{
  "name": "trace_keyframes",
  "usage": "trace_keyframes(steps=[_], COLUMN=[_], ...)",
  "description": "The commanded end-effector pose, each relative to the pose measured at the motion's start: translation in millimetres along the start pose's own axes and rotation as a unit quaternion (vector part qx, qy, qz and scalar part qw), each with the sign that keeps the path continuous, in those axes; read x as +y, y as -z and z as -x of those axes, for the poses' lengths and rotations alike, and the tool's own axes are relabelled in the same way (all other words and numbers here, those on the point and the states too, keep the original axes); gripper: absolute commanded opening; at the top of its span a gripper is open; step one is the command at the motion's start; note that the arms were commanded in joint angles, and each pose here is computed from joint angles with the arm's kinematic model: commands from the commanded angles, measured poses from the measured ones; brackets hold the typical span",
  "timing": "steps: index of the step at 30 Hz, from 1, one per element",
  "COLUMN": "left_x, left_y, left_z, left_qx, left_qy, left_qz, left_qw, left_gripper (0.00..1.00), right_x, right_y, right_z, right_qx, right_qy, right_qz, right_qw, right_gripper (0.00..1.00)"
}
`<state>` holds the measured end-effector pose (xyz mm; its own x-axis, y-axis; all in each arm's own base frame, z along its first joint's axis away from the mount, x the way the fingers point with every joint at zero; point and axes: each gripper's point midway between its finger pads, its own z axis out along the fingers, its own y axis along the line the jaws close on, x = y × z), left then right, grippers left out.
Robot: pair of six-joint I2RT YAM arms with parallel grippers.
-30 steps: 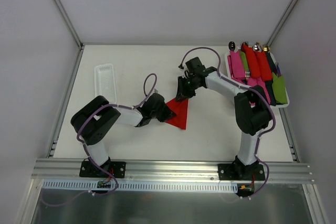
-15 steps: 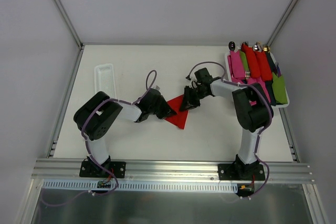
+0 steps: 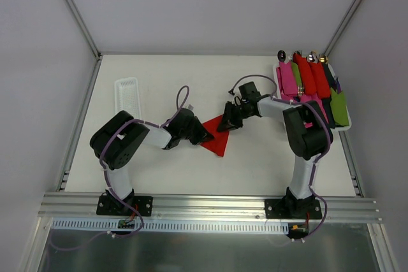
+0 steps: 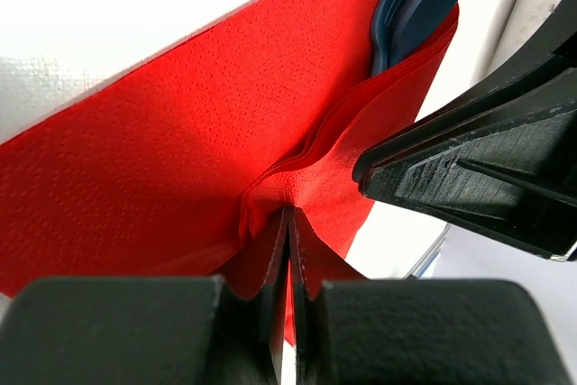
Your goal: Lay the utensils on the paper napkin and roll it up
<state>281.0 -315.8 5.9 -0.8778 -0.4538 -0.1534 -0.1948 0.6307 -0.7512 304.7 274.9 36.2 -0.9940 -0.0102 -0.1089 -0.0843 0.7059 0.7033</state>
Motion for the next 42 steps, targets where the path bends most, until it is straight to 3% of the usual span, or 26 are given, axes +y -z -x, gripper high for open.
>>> trace_keyframes(steps=[1,12,34,42], left_x=[114.8,127.6,135.9,114.9], left_y=[12.3,14.7,20.0,24.2], left_z=[-27.1,-29.9,-29.0,-19.3], left_qx=[0.024,0.016,0.005,-0.022], left_qy=[0.01,0.06,0.081,0.073], left_qz=[0.191,0.191,0.192,0.135], left_qw=[0.981,0.98,0.978,0.988], left_gripper=[0.0,0.0,0.0,0.01], right_x=[7.7,28.8,-19.1,-34.4], right_y=[0.6,21.2,-9.6,-19.4], right_z=[10.8,18.0,9.7,7.6], right_qx=[-0.009,-0.022,0.004,0.006], right_qy=[-0.005,-0.038,-0.12,-0.144], right_qz=[0.021,0.134,0.15,0.132], right_qw=[1.0,0.99,0.981,0.981], right_gripper=[0.16,0.17,0.14,0.11])
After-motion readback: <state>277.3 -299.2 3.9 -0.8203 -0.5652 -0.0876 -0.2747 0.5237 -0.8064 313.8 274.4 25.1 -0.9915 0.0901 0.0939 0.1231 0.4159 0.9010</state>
